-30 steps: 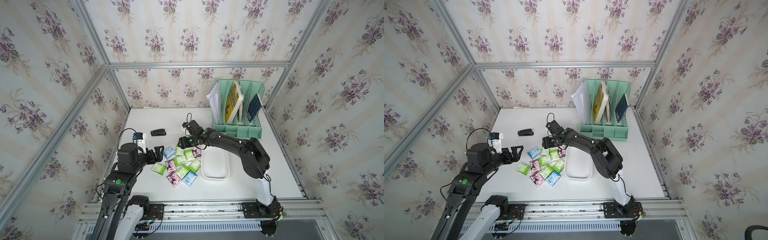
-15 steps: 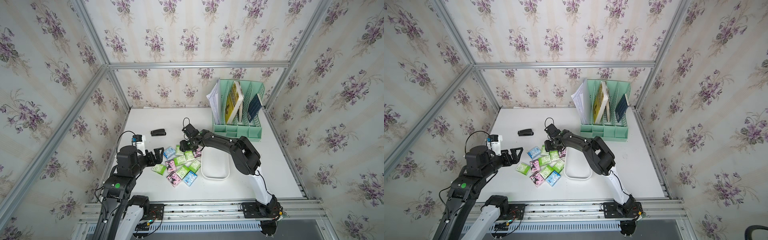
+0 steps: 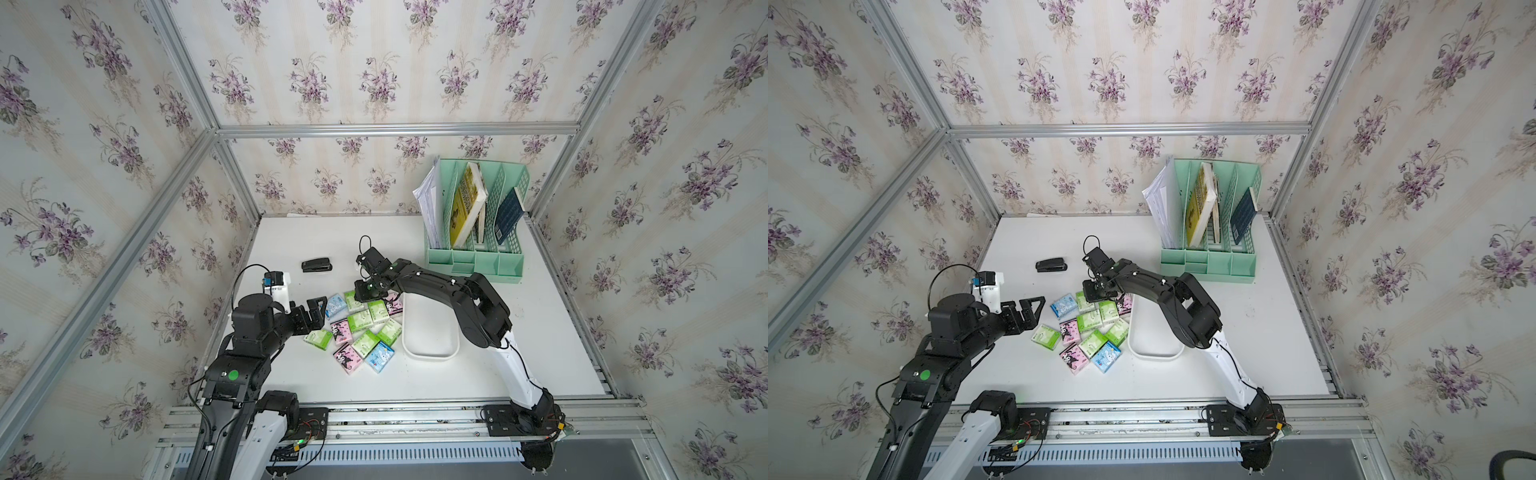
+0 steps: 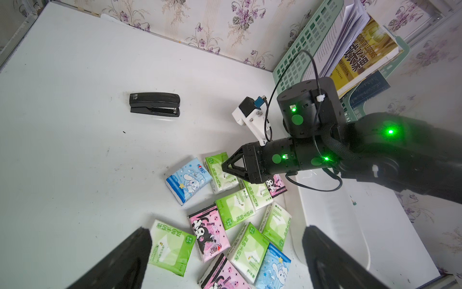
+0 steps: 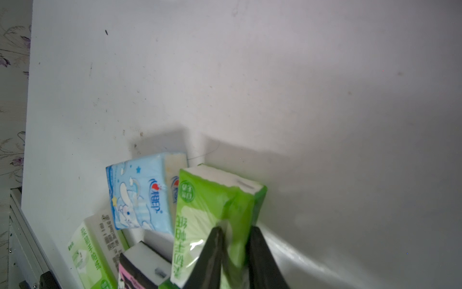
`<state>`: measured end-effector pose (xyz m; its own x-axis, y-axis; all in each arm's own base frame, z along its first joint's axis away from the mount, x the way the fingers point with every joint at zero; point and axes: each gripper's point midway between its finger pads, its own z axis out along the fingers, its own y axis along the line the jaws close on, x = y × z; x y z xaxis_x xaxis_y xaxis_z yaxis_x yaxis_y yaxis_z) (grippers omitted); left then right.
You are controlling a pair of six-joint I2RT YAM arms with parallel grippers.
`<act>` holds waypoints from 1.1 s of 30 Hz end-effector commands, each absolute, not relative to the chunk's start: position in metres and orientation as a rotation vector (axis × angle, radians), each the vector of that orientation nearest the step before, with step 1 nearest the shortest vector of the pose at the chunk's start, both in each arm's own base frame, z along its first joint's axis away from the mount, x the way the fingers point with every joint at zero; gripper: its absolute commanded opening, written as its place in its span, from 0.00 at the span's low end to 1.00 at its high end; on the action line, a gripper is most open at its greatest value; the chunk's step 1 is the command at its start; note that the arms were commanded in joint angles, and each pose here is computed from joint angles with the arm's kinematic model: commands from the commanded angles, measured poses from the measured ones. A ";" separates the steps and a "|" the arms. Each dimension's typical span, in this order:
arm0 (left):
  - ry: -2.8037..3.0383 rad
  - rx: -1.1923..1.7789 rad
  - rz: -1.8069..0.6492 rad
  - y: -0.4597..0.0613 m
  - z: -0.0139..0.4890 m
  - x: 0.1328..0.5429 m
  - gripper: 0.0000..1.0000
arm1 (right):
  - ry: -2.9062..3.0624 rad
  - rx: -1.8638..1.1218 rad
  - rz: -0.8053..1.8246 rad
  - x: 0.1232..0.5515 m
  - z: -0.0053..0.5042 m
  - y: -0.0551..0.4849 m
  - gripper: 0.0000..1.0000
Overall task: Put the pocket tissues into the storage box
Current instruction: Pick up the pocket tissues from the center of the board, then place the pocket tissues in the storage box.
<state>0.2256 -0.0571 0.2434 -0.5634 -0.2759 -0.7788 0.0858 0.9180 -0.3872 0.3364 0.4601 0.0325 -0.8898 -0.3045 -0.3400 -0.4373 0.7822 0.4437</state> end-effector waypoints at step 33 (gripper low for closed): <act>2.116 -0.142 -0.566 -0.067 0.268 0.218 0.99 | 2.554 -0.232 0.672 0.286 0.138 0.246 0.00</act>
<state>0.2147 -0.0645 0.2621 -0.5914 -0.2958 -0.7501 0.0966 0.8976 -0.4301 0.2868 0.2453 0.1463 -0.8500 -0.1099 -0.5152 -0.3346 0.8680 0.3668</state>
